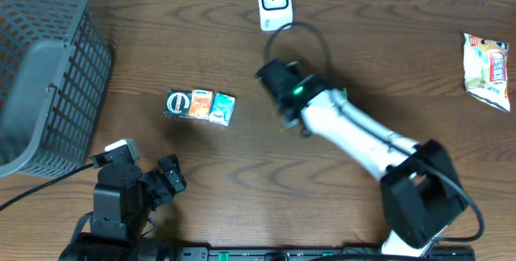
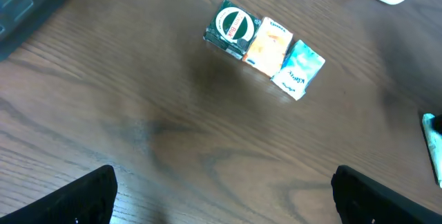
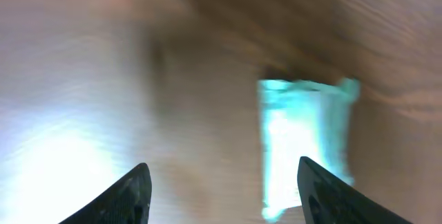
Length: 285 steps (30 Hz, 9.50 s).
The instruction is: Scan the item barcode
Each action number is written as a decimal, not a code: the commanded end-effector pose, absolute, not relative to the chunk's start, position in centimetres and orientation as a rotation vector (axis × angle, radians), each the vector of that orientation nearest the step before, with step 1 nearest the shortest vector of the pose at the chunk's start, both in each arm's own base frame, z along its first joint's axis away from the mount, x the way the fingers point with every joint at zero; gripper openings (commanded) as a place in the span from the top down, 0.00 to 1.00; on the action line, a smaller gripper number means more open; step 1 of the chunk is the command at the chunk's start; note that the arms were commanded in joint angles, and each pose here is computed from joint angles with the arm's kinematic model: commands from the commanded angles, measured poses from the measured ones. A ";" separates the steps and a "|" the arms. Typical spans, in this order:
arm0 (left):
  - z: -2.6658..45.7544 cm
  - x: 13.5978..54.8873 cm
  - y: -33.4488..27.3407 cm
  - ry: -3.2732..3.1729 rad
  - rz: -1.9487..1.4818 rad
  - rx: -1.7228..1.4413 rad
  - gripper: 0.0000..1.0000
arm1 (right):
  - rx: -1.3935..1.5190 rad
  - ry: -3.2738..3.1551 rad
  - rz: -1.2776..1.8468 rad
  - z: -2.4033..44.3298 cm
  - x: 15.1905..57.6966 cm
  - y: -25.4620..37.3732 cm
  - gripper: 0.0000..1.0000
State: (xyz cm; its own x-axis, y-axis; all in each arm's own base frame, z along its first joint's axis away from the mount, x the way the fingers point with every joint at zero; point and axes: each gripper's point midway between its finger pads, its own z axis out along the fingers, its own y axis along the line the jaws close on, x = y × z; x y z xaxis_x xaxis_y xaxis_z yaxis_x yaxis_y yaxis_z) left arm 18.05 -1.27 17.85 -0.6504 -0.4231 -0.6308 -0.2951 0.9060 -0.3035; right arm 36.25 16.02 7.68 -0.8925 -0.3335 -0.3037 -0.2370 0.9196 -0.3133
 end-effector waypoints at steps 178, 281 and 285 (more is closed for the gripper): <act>18.0 18.0 -1.2 2.315 -0.221 -0.511 0.03 | -0.631 2.924 0.206 0.7 34.4 16.6 0.87; 18.0 18.0 -1.2 2.315 -0.221 -0.511 0.02 | -0.496 2.569 0.304 13.2 50.4 25.1 0.99; 18.0 18.0 -1.2 2.315 -0.221 -0.511 0.02 | -0.405 2.369 0.387 17.8 54.2 26.6 0.99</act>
